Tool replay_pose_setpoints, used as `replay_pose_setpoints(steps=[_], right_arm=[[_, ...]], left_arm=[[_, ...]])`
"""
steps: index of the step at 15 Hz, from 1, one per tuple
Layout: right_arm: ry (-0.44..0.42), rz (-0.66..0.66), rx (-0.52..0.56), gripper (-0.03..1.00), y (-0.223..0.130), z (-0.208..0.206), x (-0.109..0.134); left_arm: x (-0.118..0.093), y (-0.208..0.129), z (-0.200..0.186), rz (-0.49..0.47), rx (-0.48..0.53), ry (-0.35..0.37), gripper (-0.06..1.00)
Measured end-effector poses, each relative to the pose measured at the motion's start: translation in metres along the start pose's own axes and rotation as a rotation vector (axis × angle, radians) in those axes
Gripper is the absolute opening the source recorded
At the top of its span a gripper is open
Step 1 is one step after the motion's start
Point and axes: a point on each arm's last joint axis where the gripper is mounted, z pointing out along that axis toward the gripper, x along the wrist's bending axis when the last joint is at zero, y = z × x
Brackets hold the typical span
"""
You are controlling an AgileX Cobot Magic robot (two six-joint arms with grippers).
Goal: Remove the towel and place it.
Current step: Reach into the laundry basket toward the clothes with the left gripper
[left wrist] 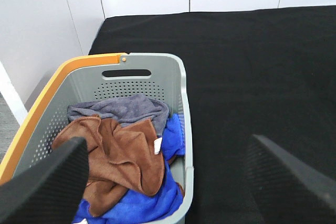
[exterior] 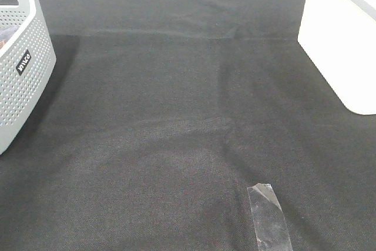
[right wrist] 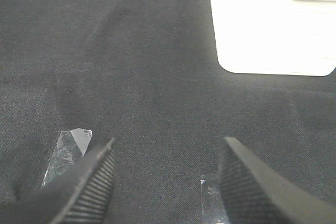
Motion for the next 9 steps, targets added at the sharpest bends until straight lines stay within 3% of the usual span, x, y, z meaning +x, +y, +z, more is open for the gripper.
replay_pose_setpoints(steps=[4, 9], right_arm=[[0.000, 0.000, 0.000, 0.53, 0.000, 0.000, 0.000], [0.000, 0.000, 0.000, 0.53, 0.000, 0.000, 0.000]], left_arm=[[-0.001, 0.024, 0.021, -0.071, 0.010, 0.007, 0.75], [0.004, 0.041, 0.067, -0.204, 0.084, 0.105, 0.75]])
